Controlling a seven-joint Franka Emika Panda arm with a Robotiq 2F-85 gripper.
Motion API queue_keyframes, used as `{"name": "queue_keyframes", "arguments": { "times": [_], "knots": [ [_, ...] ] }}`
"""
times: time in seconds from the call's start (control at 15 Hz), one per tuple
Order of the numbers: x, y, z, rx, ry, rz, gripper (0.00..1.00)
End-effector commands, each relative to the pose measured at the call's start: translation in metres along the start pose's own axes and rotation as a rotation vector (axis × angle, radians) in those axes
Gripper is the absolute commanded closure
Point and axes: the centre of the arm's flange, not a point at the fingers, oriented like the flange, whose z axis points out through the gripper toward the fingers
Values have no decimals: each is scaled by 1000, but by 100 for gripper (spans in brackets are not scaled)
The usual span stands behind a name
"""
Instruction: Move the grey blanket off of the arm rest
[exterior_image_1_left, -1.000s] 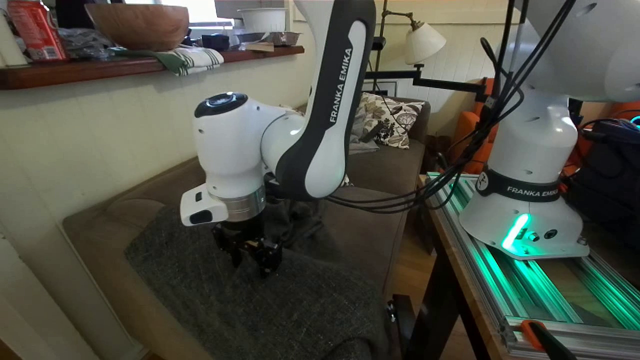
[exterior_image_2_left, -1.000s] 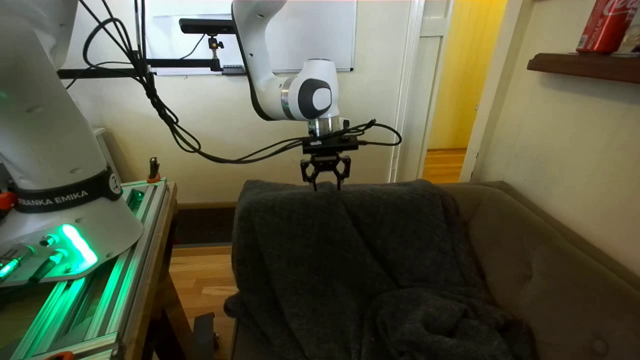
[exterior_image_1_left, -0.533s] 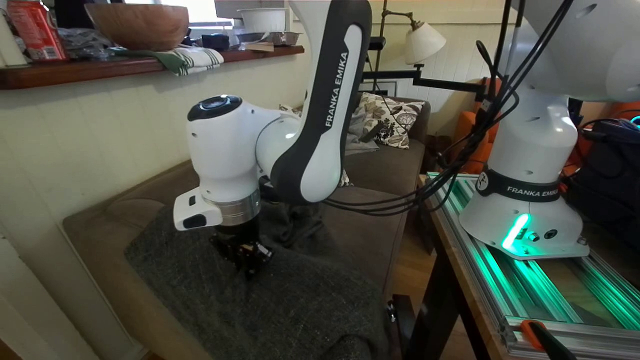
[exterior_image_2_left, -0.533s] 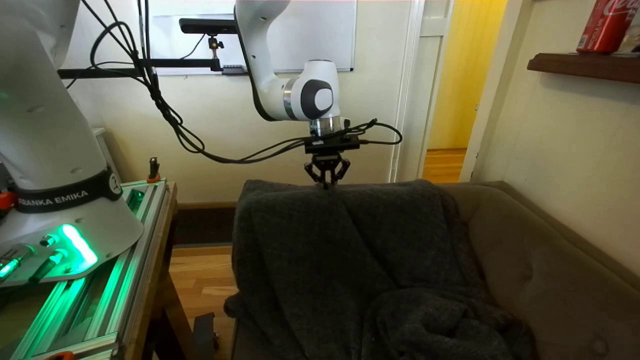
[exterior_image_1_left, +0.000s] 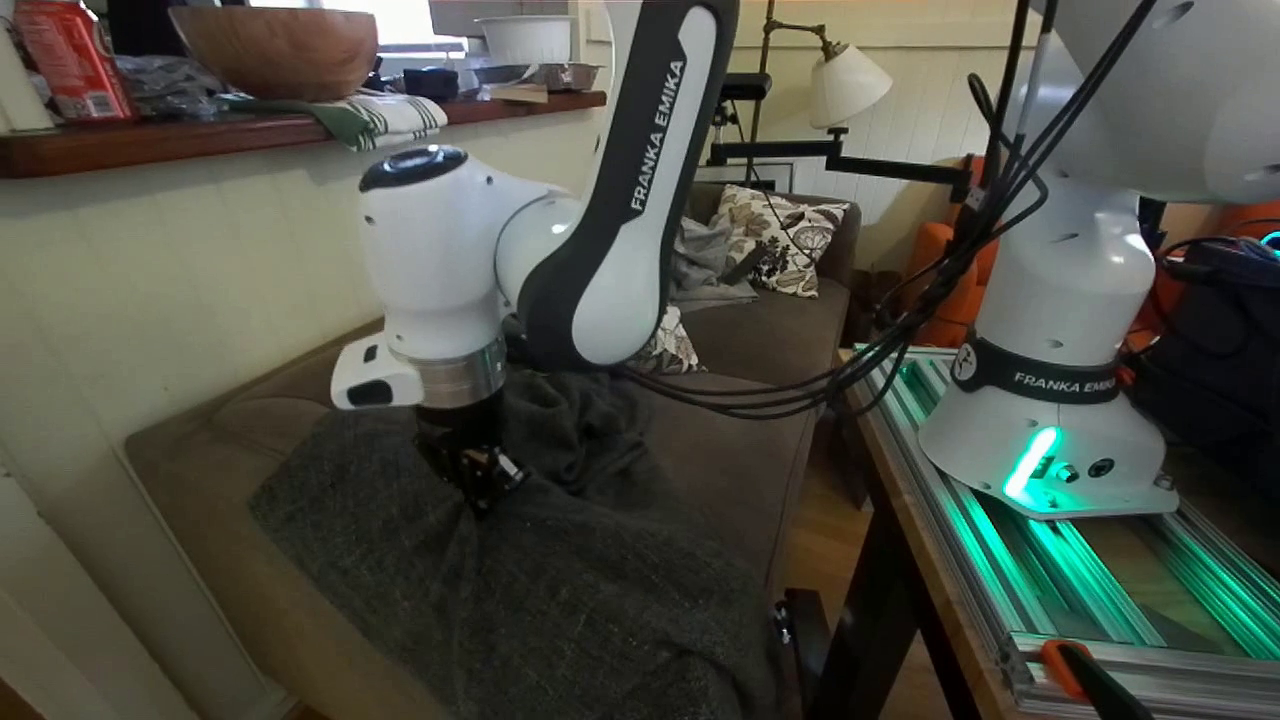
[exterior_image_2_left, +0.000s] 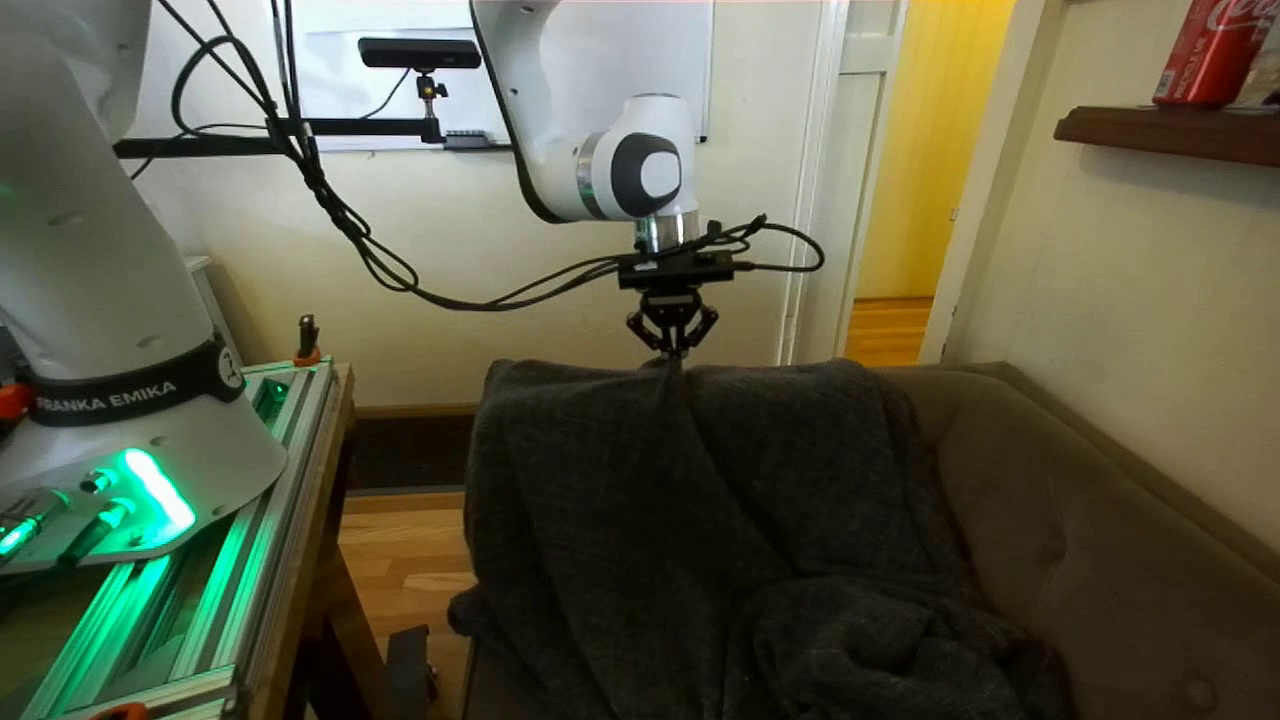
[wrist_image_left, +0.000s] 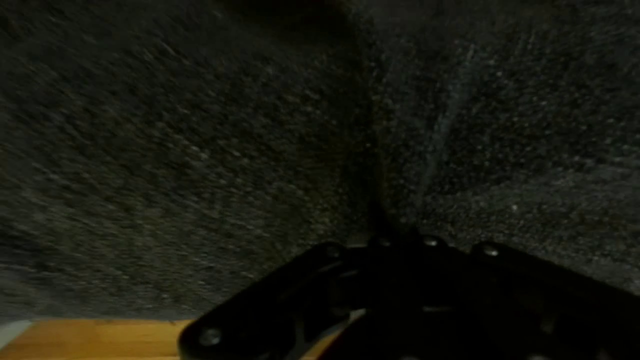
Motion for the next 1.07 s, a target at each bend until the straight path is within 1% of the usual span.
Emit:
{"name": "queue_keyframes", "arguments": {
  "times": [0.0,0.2,0.27,0.4,0.47,0.6,0.67,0.73,0.87,0.93,1.0],
  "knots": [
    [-53,49,-64,-88,-19,182,99],
    [-113,91,-95,-117,-25,351,99],
    [-85,77,-71,-107,-17,260,97],
    [-115,93,-86,-125,-24,323,97],
    [-119,94,-88,-126,-24,331,97],
    [-115,92,-88,-124,-22,332,97],
    [-113,91,-88,-124,-21,333,99],
    [-119,101,-85,-126,-42,370,99],
    [-155,137,-85,-196,-70,502,99],
    [-184,159,-91,-247,-68,529,99],
    [-206,172,-99,-283,-72,566,99]
  ]
}}
